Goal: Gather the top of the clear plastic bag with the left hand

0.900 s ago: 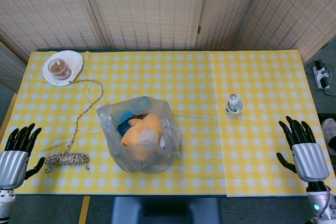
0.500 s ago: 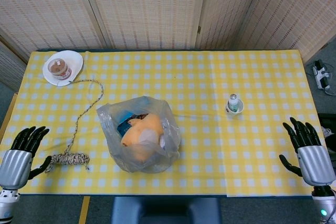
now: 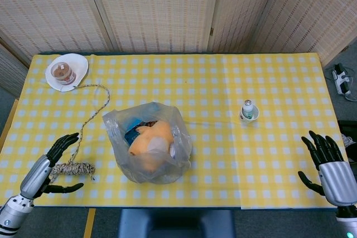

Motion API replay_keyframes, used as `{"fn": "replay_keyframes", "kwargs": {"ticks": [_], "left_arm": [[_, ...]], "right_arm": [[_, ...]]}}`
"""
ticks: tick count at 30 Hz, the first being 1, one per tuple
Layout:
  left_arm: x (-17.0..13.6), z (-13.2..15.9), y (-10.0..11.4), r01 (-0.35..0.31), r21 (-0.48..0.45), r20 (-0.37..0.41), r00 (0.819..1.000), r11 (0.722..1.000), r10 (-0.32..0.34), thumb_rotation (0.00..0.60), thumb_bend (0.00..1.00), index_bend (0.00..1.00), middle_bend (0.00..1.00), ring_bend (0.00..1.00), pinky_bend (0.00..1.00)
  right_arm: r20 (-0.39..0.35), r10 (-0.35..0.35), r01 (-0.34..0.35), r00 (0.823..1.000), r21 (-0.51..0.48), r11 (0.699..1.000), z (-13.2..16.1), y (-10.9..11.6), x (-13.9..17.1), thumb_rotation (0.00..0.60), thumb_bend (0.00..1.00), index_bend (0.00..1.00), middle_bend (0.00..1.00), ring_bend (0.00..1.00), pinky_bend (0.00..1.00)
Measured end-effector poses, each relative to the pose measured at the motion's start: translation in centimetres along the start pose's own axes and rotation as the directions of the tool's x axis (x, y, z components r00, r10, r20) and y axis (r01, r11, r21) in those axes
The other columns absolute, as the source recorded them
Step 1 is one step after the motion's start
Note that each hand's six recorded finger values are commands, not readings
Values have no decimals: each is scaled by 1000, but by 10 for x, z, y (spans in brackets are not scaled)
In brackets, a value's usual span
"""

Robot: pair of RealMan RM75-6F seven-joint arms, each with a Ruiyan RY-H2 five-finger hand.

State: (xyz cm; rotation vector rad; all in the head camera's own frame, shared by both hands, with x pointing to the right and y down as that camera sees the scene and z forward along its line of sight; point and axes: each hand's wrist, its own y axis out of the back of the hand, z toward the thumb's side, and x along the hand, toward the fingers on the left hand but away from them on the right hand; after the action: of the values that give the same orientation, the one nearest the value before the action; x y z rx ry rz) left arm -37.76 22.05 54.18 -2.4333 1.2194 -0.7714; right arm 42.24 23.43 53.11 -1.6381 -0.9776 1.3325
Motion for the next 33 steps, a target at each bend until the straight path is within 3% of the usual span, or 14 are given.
{"fn": "replay_keyframes", "kwargs": {"ticks": [3, 10, 18, 25, 33], "left_arm": [[13, 17, -6, 81, -91, 69, 995, 993, -75, 600, 94, 0, 0, 0, 20], [27, 35, -12, 157, -114, 112, 983, 981, -145, 600, 95, 0, 0, 0, 21], [47, 61, -14, 280, -233, 166, 955, 931, -246, 600, 94, 0, 0, 0, 21], [58, 65, -13, 287, -201, 172, 951, 937, -255, 600, 94, 0, 0, 0, 22], [77, 74, -15, 319, -246, 192, 941, 915, -277, 600, 94, 0, 0, 0, 24]], "right_arm": [[-10, -14, 14, 1000, -4, 1000, 1, 2, 1, 600, 309, 0, 0, 0, 0], [-13, -13, 13, 1000, -5, 1000, -1, 2, 3, 600, 310, 0, 0, 0, 0], [-17, -16, 16, 1000, 1, 1000, 0, 2, 8, 600, 310, 0, 0, 0, 0], [-13, -6, 6, 1000, 3, 1000, 0, 0, 6, 600, 309, 0, 0, 0, 0], [-9, -2, 2, 1000, 3, 1000, -1, 0, 5, 600, 310, 0, 0, 0, 0]]}}
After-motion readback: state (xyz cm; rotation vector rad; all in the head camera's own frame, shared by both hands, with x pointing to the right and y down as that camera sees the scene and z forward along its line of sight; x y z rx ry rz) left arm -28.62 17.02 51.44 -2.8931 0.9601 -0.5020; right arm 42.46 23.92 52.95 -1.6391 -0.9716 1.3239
